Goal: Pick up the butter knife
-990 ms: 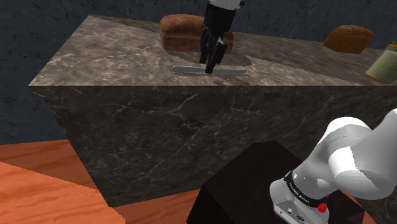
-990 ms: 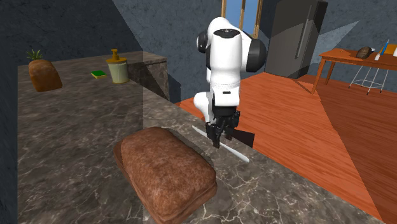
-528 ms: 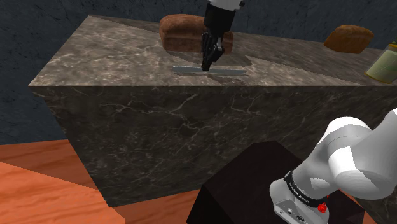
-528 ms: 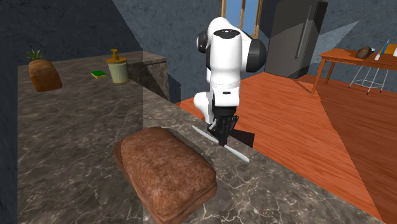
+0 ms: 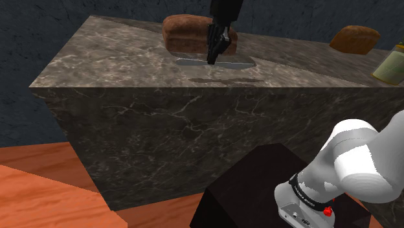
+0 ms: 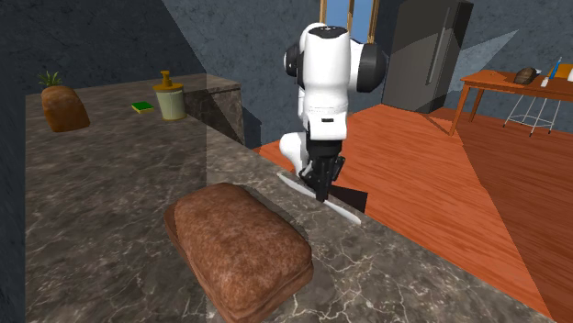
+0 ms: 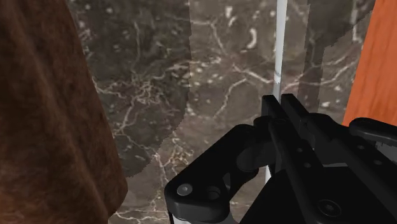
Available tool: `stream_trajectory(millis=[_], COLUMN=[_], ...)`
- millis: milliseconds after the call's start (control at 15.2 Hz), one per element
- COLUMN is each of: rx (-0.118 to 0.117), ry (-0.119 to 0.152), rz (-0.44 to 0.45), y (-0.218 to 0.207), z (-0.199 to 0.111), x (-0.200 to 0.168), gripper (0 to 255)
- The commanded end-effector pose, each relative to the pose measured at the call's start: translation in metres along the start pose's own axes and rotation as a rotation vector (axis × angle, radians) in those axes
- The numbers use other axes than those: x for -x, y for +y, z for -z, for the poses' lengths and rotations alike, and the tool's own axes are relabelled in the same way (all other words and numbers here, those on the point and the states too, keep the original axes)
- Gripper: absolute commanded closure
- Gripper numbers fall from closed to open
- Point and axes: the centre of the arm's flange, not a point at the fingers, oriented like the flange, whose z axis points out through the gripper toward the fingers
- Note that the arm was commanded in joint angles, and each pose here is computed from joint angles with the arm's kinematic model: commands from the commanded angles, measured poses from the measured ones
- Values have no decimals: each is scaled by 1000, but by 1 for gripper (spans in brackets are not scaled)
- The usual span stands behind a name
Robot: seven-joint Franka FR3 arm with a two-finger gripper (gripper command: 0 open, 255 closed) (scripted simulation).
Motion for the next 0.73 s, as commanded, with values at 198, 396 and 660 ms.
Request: stream_trajectory(millis=[198,396,660], rx=[0,0,0], ry=[0,0,0], rz=[0,0,0], y=[0,0,0], z=[26,42,53], x=[-2,-3,-4], gripper=[255,255,255])
